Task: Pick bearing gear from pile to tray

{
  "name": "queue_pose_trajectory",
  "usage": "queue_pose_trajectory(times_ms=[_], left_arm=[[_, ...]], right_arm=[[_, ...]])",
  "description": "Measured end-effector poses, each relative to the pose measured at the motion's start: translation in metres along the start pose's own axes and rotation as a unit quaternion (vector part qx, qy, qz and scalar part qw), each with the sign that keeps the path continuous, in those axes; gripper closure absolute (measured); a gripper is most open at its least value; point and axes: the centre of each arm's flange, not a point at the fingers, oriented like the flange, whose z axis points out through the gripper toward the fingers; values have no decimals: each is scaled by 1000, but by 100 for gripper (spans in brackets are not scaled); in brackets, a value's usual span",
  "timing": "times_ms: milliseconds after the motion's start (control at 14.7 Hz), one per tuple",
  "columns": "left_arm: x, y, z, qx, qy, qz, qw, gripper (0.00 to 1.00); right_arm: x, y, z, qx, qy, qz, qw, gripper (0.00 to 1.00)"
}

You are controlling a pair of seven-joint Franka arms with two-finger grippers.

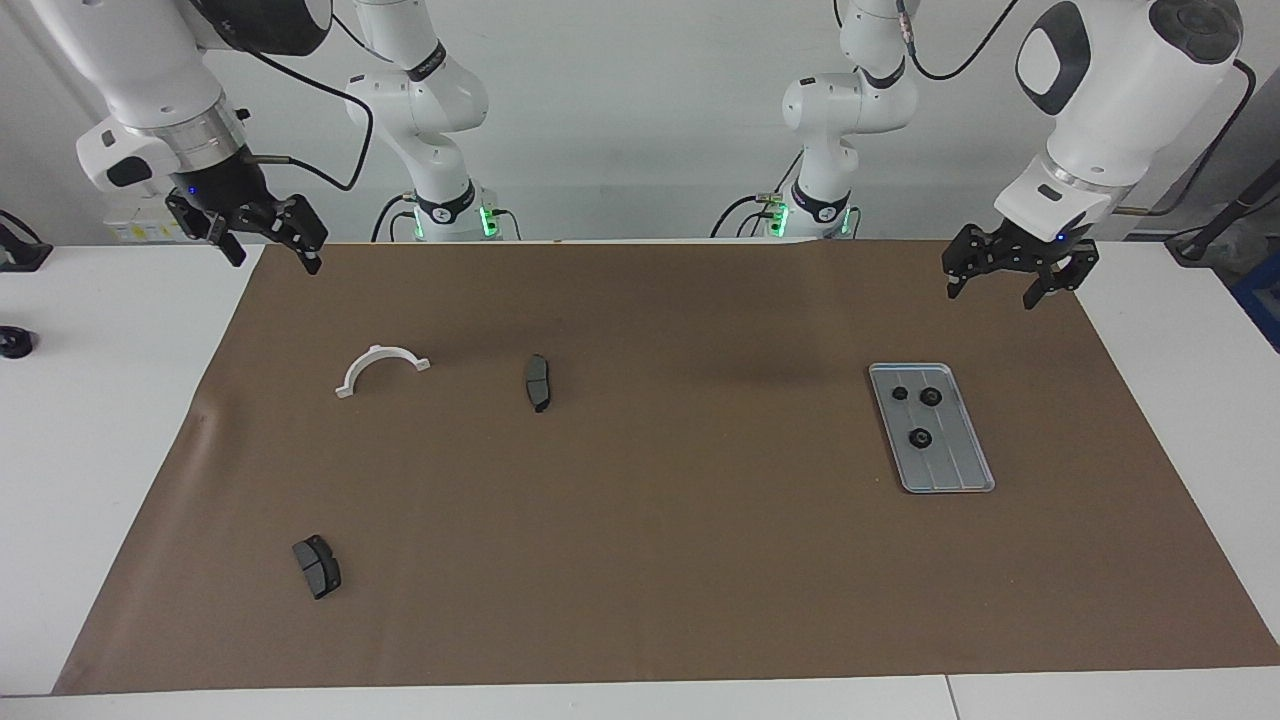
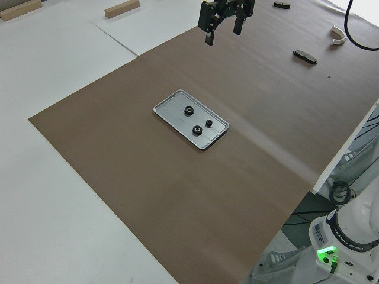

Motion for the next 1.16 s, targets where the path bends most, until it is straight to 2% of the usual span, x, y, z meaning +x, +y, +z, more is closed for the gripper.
queue_pose_trajectory(times_ms=[341,682,1160], left_arm=[[-5,1,-2,0,-1,-2,1000,0],[-5,2,-2,0,0,-49,999,0],[-4,2,-3,1,5,-51,999,0]], right_arm=[[0,-1,0,0,0,-1,1000,0],[0,-1,0,0,0,-1,1000,0],[0,-1,0,0,0,-1,1000,0]])
